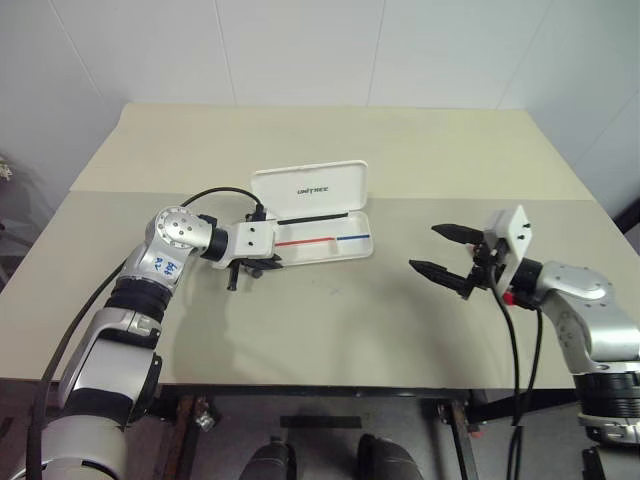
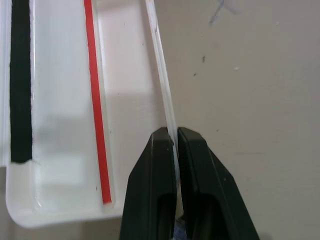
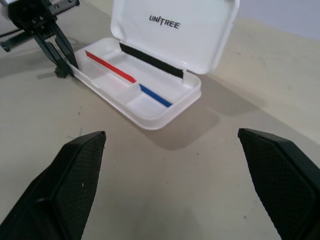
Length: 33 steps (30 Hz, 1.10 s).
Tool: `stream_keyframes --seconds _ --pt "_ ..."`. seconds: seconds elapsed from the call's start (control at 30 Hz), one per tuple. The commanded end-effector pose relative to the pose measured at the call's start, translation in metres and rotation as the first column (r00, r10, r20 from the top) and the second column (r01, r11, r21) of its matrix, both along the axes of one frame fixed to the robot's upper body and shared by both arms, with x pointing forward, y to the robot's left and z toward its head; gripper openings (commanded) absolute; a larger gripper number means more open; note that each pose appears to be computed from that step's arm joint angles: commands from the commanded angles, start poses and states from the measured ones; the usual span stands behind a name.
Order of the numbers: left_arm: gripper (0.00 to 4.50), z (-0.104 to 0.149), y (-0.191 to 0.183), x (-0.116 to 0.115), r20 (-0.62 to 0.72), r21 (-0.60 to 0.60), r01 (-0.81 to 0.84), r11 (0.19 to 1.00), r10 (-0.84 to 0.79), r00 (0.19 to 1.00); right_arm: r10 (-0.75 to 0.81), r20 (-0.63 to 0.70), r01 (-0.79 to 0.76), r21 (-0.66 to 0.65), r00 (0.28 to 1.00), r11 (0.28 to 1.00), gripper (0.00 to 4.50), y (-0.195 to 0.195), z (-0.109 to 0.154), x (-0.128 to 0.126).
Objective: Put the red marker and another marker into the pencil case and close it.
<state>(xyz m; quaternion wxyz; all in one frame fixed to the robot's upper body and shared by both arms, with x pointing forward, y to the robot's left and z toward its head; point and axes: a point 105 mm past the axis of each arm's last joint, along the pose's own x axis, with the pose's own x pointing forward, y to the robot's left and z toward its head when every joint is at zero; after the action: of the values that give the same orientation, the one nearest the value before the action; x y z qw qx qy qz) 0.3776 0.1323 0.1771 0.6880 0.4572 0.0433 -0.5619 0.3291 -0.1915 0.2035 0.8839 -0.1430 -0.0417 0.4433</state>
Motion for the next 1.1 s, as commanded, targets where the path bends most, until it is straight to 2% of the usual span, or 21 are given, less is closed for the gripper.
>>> stream_keyframes --seconds 0.03,0.23,0.43,0.67,1.1 --pt "0.01 0.021 -0.012 -0.02 0.055 -0.047 0.062 0.997 -0.059 0.997 0.052 0.035 -0.05 -0.047 0.998 0.998 4.5 -0.008 0.012 -0.013" --pt "0.01 0.007 -0.025 -0.046 0.023 -0.026 0.11 0.994 -0.11 0.994 0.036 -0.01 -0.037 -0.158 0.999 0.987 4.5 -0.032 0.005 -0.02" --pt "0.01 -0.014 -0.04 -0.057 -0.033 -0.012 0.155 0.988 -0.155 0.987 0.0 0.021 0.003 -0.135 1.0 0.991 4.5 -0.032 0.008 -0.016" --pt "0.01 -0.03 -0.054 -0.048 -0.074 -0.002 0.168 0.986 -0.168 0.983 -0.033 0.026 0.036 -0.11 0.999 0.993 4.5 -0.027 0.002 -0.017" --pt "0.01 -0.033 -0.083 -0.028 -0.073 0.0 0.217 0.976 -0.217 0.973 -0.074 0.034 0.078 -0.113 0.997 0.99 4.5 -0.032 0.004 -0.022"
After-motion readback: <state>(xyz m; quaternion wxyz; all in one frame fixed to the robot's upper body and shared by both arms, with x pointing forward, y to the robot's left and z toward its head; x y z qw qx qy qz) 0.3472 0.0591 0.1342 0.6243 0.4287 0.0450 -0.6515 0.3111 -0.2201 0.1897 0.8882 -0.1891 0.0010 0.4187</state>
